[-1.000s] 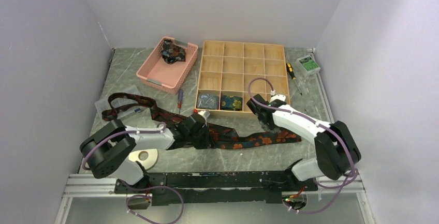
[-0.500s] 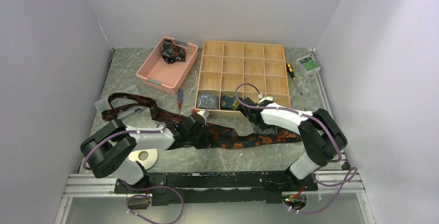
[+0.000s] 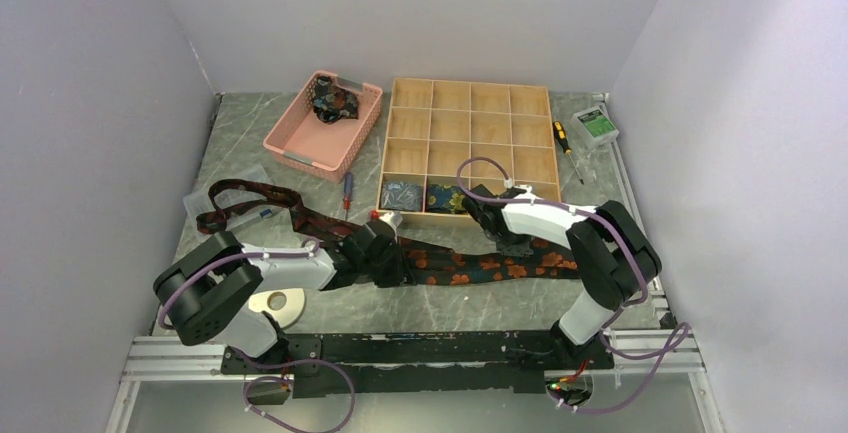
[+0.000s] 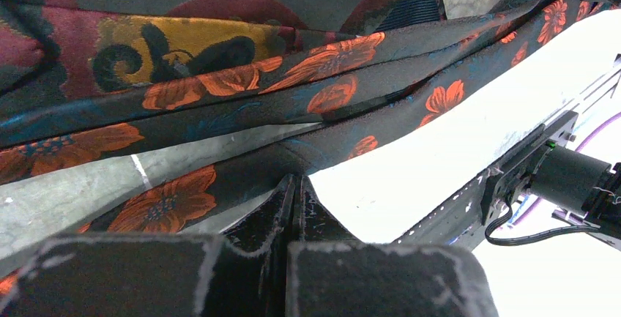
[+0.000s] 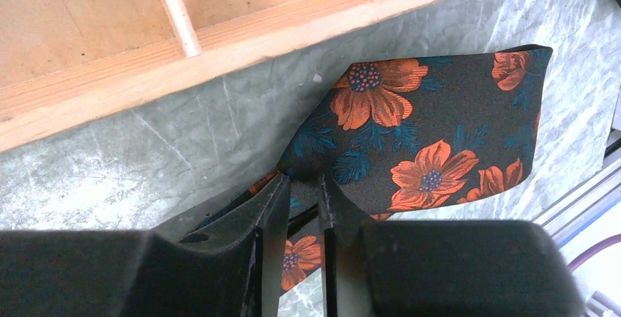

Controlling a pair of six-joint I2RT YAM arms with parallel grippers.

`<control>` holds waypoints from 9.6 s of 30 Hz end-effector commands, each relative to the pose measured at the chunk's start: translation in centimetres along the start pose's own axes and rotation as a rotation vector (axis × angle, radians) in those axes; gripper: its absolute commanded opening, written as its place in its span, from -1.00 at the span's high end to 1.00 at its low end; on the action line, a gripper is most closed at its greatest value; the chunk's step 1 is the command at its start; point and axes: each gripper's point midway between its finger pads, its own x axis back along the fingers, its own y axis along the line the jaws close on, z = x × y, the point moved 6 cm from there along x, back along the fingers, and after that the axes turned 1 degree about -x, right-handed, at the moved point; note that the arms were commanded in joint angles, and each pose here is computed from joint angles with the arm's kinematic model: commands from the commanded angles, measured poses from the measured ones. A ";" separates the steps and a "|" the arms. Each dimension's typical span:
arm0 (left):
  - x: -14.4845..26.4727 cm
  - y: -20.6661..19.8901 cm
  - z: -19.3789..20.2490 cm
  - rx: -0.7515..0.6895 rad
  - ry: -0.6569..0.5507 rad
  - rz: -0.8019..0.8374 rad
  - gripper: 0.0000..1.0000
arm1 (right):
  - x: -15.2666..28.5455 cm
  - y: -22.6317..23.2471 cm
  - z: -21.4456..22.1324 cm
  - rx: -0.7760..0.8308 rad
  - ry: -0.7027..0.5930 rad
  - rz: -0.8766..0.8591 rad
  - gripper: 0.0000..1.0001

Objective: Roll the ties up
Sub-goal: Flatten out the tie at the center of the board.

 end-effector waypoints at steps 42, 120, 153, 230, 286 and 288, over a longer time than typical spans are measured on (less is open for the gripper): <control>1.2 4.1 -0.1 0.074 -0.053 -0.138 0.94 | 2.0 -20.1 -6.1 -1.002 -0.260 0.067 0.61; 12.4 4.9 -3.3 0.126 -0.443 -0.382 0.18 | 12.1 7.5 2.7 0.342 -0.444 -0.712 1.00; 7.2 8.6 -8.2 0.174 -0.300 -0.428 0.23 | 7.3 6.2 2.9 0.140 -0.231 -0.798 0.39; 15.2 10.2 -5.3 0.350 -0.371 -0.630 -0.08 | 18.3 19.4 2.4 0.283 -0.294 -1.274 0.30; 12.4 11.7 -4.8 0.330 -0.374 -0.582 0.01 | 15.8 21.8 5.9 0.512 -0.170 -1.105 0.56; 12.2 11.7 -4.9 0.328 -0.367 -0.585 0.01 | 14.8 21.4 5.8 0.511 -0.183 -1.045 0.56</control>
